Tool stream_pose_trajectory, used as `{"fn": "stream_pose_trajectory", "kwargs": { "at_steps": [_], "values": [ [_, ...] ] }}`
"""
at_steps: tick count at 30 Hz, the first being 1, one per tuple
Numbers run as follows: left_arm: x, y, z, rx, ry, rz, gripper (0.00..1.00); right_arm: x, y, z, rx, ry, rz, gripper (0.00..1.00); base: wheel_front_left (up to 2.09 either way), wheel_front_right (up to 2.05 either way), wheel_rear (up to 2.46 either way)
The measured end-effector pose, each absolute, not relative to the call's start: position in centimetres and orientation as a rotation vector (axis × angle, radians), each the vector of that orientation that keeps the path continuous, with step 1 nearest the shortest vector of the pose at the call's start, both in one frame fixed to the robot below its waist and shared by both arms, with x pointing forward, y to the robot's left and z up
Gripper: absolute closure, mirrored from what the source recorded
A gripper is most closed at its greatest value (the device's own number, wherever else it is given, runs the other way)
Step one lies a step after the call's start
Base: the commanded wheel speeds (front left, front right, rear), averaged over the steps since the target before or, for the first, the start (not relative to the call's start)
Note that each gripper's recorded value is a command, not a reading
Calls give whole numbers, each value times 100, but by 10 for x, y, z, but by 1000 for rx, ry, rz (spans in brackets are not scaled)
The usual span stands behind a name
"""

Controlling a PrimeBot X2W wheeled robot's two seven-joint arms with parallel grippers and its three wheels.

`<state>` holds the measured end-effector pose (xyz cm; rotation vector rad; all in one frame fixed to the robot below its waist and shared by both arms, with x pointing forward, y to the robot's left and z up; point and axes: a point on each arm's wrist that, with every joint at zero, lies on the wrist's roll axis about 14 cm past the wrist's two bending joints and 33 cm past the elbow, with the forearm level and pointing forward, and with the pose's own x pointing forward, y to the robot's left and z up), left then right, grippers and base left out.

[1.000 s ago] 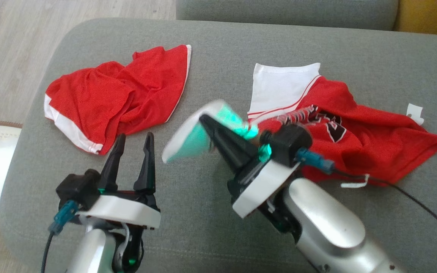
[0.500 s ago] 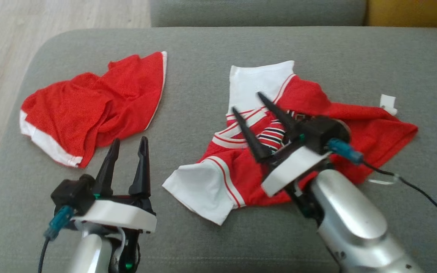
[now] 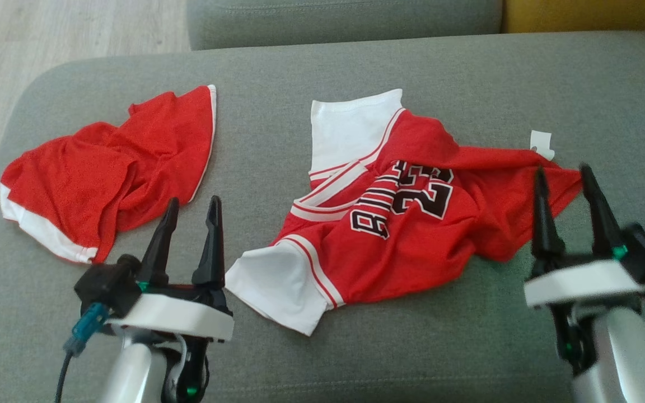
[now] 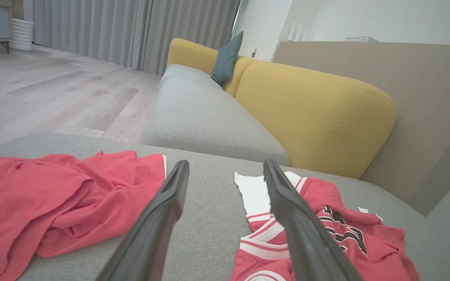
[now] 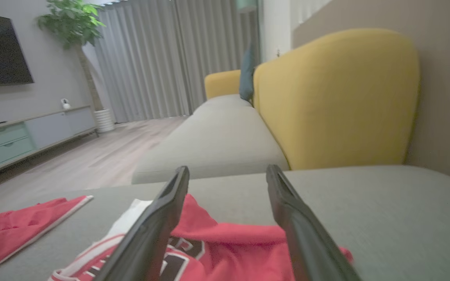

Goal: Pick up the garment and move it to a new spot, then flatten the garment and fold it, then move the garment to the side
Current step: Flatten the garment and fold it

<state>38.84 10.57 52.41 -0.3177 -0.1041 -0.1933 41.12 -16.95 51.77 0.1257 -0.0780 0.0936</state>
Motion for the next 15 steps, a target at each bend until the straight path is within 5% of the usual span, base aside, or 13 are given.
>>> {"fn": "stream_pose_trajectory", "kwargs": {
  "at_steps": [6, 15],
  "values": [
    [391, 97, 516, -321, -79, -216, 0, 398, -197, 487, 184, -2, -9, 0, 0, 0, 0],
    [400, 99, 501, -326, -40, -214, 0, 424, -260, 454, 218, 117, -221, 0, 0, 0, 0]
  ]
}}
